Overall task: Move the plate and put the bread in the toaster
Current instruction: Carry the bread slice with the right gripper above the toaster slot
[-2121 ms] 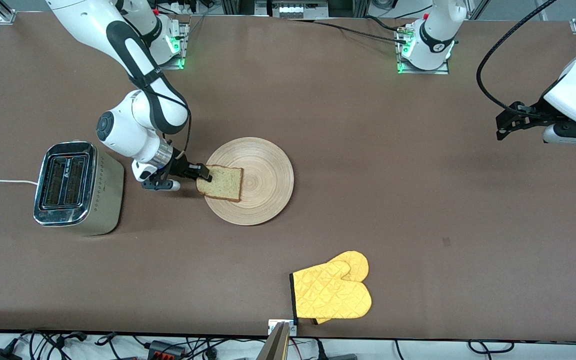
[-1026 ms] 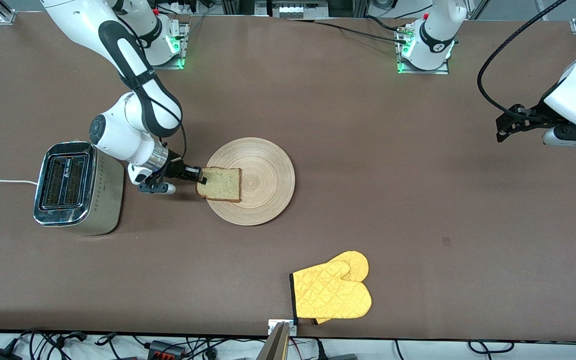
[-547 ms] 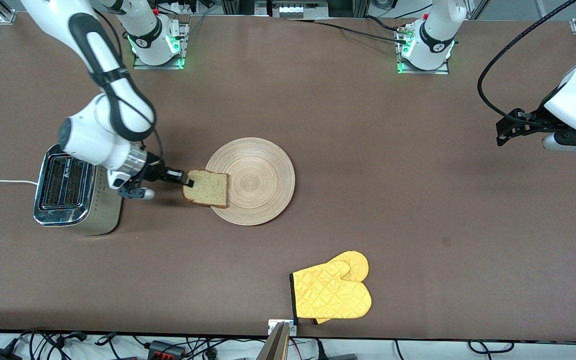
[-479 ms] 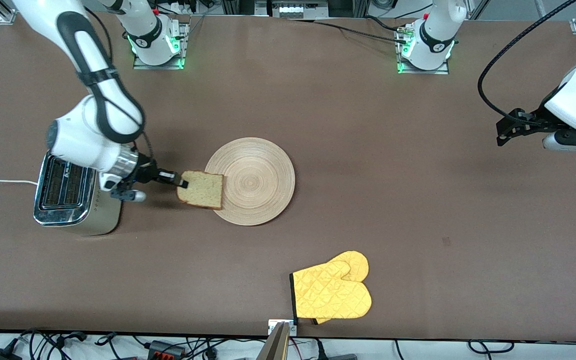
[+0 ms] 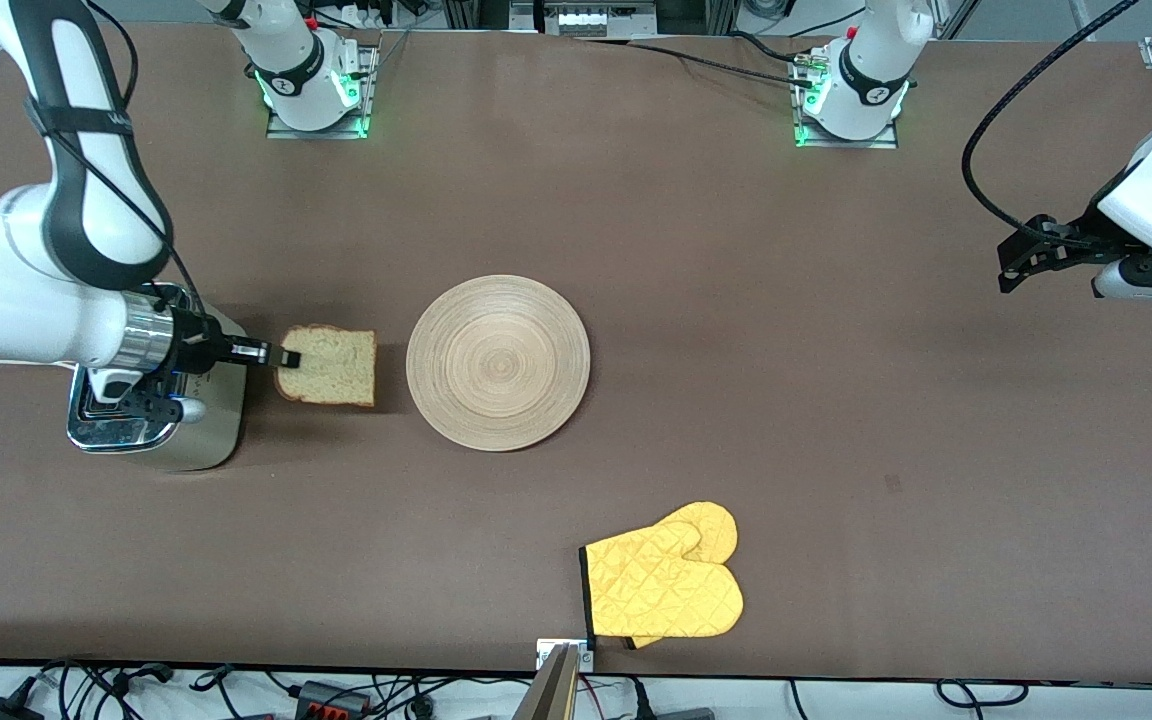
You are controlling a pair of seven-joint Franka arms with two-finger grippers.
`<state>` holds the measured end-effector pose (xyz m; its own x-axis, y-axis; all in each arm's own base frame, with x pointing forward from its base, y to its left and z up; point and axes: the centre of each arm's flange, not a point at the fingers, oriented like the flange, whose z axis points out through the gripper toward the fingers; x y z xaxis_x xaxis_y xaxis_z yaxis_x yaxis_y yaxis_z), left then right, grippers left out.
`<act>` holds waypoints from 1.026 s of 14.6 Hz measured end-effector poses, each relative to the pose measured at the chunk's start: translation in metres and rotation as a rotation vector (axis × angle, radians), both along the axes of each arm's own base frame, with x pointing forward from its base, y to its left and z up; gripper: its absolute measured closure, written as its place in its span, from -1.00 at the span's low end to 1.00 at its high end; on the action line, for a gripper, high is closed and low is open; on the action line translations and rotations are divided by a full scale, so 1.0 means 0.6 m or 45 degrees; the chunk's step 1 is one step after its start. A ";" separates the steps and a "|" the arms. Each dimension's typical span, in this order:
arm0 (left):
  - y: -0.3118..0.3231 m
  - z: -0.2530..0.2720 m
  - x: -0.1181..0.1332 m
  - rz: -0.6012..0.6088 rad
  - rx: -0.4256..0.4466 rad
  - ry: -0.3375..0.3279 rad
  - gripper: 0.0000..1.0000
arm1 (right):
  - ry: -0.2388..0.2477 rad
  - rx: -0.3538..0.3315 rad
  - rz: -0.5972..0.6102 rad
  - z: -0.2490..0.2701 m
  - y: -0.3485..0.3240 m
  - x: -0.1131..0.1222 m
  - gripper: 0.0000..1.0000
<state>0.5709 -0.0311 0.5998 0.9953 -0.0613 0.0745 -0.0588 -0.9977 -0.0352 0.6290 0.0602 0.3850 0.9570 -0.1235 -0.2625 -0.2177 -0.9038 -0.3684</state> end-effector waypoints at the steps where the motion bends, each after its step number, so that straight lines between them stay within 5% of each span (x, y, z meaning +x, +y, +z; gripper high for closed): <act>1: 0.000 -0.001 0.000 0.000 0.000 0.001 -1.00 | 0.055 -0.053 0.016 0.034 0.000 0.006 0.83; 8: 0.000 -0.001 0.003 0.000 0.000 0.000 -1.00 | 0.236 -0.313 0.092 0.132 -0.078 0.058 0.83; 15: -0.001 -0.001 0.004 -0.001 0.000 0.001 -1.00 | 0.190 -0.605 0.501 0.162 -0.159 0.063 0.83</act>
<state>0.5732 -0.0316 0.5990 0.9953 -0.0620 0.0740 -0.0595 -0.9976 -0.0349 0.6667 -0.0354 0.4824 0.9119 0.0941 -0.3994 0.1459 -0.9841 0.1011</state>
